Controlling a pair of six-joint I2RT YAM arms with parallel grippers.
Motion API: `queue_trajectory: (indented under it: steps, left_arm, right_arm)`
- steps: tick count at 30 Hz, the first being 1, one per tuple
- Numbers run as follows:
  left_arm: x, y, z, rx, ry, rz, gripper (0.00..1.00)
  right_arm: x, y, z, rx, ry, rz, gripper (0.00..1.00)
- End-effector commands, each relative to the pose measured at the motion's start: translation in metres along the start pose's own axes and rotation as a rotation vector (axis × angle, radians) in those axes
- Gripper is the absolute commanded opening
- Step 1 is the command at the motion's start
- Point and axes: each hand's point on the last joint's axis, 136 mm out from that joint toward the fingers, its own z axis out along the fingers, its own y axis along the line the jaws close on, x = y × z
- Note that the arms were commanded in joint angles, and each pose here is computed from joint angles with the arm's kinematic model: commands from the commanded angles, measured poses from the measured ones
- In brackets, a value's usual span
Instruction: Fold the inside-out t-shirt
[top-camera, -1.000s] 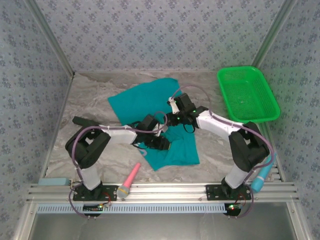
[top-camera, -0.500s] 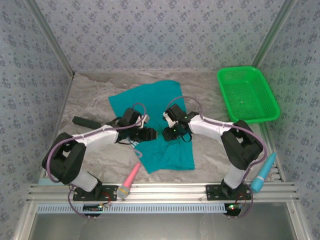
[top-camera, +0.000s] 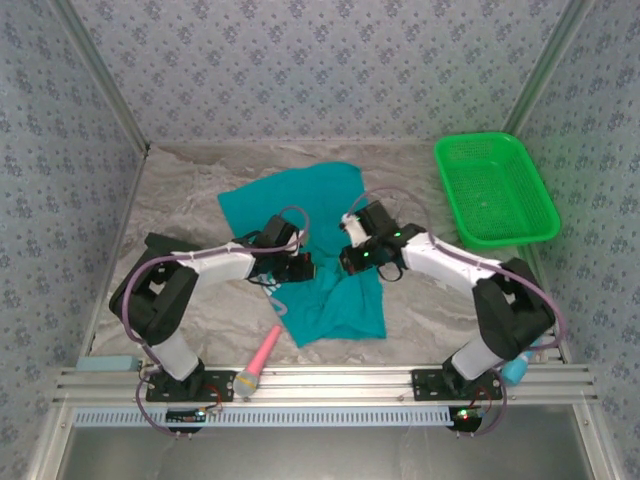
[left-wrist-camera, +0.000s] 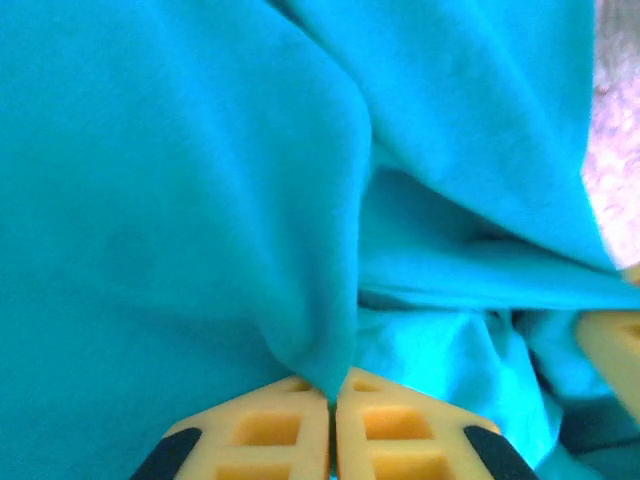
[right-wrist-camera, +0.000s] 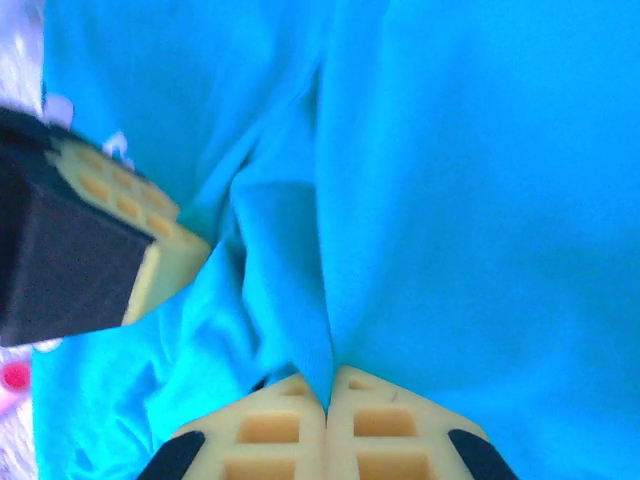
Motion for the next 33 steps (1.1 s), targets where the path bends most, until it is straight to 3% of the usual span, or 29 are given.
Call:
queue_trajectory:
  steps: [1,4,9,12,16,20,23,26,28,33]
  left_arm:
    - [0.013,0.029,0.006,-0.109,0.021,0.074,0.00]
    - [0.024,0.033,0.011,-0.109,0.066,0.094,0.01]
    - [0.016,0.005,0.002,-0.002,0.038,0.128,0.31]
    - [0.006,-0.020,-0.010,0.036,0.014,0.194,0.43]
    - [-0.010,-0.047,-0.012,0.081,-0.015,0.247,0.50]
    - [-0.015,-0.062,0.005,0.086,0.010,0.250,0.51]
    - [-0.007,-0.059,0.022,0.083,0.061,0.199,0.50]
    - [0.005,-0.053,0.029,0.090,0.092,0.161,0.47]
    - [0.012,-0.051,0.029,0.107,0.100,0.149,0.42]
    - [0.023,-0.043,0.029,0.098,0.116,0.145,0.19]
  right_arm:
    - [0.019,-0.034,-0.001,-0.005,0.014,0.122,0.05]
    - [0.045,-0.052,0.014,0.004,0.074,0.177,0.11]
    - [0.054,-0.051,0.016,-0.011,0.071,0.187,0.31]
    - [0.039,-0.049,-0.002,0.017,0.013,0.142,0.32]
    - [0.024,-0.046,-0.025,0.047,-0.033,0.083,0.32]
    - [0.015,-0.040,-0.047,0.074,-0.076,0.078,0.41]
    - [0.018,-0.034,-0.055,0.119,-0.096,0.093,0.42]
    - [0.026,-0.012,-0.046,0.066,-0.081,0.164,0.43]
    - [0.028,0.002,-0.036,0.020,-0.064,0.195,0.43]
    - [0.040,-0.008,-0.007,0.127,-0.010,0.304,0.42]
